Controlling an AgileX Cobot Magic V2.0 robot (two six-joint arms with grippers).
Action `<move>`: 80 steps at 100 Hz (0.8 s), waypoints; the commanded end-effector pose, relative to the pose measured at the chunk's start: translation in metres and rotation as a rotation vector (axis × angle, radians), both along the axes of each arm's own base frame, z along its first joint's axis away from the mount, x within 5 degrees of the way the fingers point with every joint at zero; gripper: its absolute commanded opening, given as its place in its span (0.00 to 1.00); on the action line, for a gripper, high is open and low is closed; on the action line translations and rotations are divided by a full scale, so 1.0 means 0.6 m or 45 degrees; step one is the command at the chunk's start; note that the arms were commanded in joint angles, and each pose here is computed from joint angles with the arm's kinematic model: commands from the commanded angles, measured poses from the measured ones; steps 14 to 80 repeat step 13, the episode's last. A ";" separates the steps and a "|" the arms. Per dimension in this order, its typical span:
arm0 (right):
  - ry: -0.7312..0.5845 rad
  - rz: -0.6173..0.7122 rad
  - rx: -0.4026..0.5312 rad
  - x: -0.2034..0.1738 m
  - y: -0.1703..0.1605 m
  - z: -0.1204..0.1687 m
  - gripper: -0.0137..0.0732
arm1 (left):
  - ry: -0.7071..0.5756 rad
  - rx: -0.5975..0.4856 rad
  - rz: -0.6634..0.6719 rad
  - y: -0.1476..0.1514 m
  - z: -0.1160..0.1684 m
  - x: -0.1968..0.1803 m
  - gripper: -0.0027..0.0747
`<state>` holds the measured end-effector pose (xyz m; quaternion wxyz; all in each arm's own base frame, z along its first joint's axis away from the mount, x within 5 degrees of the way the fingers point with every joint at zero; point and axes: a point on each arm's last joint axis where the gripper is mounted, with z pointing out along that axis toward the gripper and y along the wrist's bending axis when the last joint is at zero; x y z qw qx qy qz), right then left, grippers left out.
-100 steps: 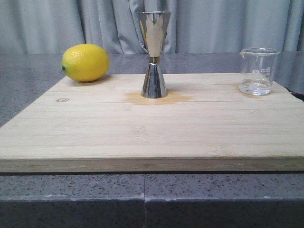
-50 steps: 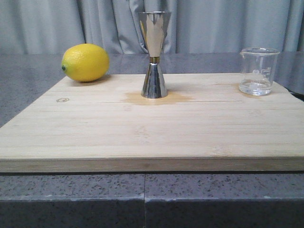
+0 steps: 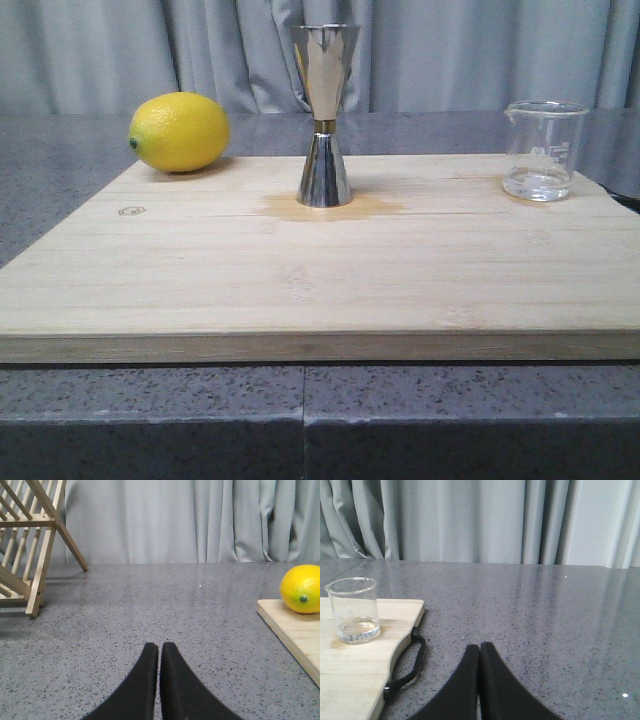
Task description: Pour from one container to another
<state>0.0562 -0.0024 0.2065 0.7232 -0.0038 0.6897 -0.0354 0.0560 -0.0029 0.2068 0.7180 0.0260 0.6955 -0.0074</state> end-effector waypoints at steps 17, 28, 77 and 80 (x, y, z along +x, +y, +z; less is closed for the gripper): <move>-0.118 0.001 -0.023 -0.003 0.000 0.009 0.07 | -0.093 -0.019 0.011 0.001 -0.002 -0.001 0.01; -0.118 0.001 -0.023 -0.003 0.000 0.009 0.07 | -0.093 -0.019 0.011 0.001 -0.002 -0.001 0.01; -0.118 0.001 -0.023 -0.003 0.000 0.009 0.07 | -0.093 -0.019 0.011 0.001 -0.002 -0.001 0.01; -0.118 0.001 -0.023 -0.003 0.000 0.009 0.07 | -0.093 -0.019 0.011 0.001 -0.002 -0.001 0.01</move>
